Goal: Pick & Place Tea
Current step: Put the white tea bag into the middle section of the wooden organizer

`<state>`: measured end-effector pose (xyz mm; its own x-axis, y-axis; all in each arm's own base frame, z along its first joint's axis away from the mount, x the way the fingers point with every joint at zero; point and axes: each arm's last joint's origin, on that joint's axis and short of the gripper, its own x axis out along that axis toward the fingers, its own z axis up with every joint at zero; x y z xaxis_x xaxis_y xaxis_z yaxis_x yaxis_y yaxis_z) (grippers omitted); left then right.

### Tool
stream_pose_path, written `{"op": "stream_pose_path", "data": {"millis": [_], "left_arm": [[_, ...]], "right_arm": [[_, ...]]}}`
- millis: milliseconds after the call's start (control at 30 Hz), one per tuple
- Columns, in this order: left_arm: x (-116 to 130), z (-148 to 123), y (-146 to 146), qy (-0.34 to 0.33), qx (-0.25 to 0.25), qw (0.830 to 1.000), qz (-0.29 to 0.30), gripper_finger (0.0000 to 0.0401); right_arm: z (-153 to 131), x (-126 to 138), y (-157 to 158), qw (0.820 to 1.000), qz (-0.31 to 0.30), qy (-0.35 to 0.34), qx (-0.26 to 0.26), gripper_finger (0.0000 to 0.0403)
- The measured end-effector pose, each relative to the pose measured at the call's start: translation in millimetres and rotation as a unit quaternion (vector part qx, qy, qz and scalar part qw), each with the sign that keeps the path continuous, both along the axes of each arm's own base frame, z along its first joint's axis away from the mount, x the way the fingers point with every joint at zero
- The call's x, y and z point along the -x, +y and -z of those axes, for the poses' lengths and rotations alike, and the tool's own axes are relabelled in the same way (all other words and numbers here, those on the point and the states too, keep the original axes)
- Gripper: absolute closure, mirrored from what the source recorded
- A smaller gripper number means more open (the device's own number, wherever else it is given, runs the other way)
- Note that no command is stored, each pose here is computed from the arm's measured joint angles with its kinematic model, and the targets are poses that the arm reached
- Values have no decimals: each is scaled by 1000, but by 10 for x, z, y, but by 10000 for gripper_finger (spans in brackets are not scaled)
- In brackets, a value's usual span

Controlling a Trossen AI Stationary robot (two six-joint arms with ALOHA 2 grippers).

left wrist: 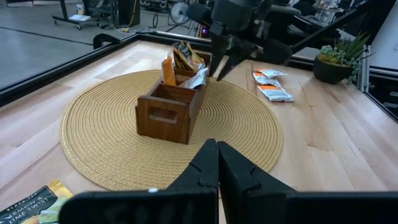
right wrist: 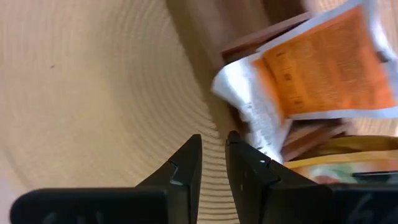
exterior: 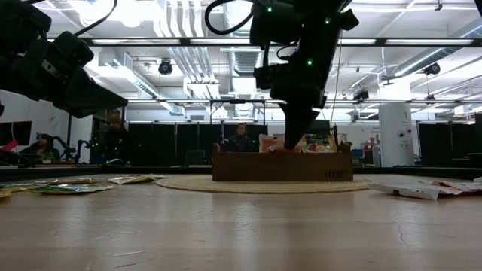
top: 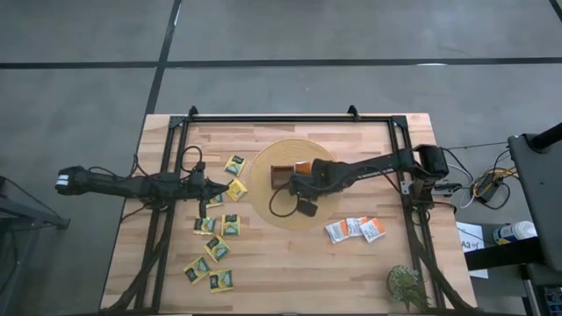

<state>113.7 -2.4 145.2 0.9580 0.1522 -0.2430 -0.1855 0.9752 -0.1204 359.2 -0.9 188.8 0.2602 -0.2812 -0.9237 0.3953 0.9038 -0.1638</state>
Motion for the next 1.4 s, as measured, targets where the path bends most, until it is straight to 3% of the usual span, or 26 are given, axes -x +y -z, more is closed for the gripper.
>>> {"op": "stream_pose_path", "data": {"millis": [167, 267, 333, 933, 1067, 1400], "left_arm": [[0, -1, 0, 0, 0, 1000, 0, 401], [0, -1, 0, 0, 0, 1000, 0, 401], [0, -1, 0, 0, 0, 1000, 0, 401], [0, 0, 0, 0, 0, 1000, 0, 401], [0, -1, 0, 0, 0, 1000, 0, 401], [0, -1, 0, 0, 0, 1000, 0, 401]], "right_arm": [[-19, 4, -119, 996, 34, -2, 87, 335], [-45, 15, -226, 983, 74, -6, 168, 335], [-56, 21, -277, 976, 97, -11, 195, 335], [-81, 23, -265, 981, 89, -16, 170, 335], [-67, 14, -318, 972, 104, -15, 209, 335], [-78, -22, -426, 931, 174, -53, 317, 335]]}}
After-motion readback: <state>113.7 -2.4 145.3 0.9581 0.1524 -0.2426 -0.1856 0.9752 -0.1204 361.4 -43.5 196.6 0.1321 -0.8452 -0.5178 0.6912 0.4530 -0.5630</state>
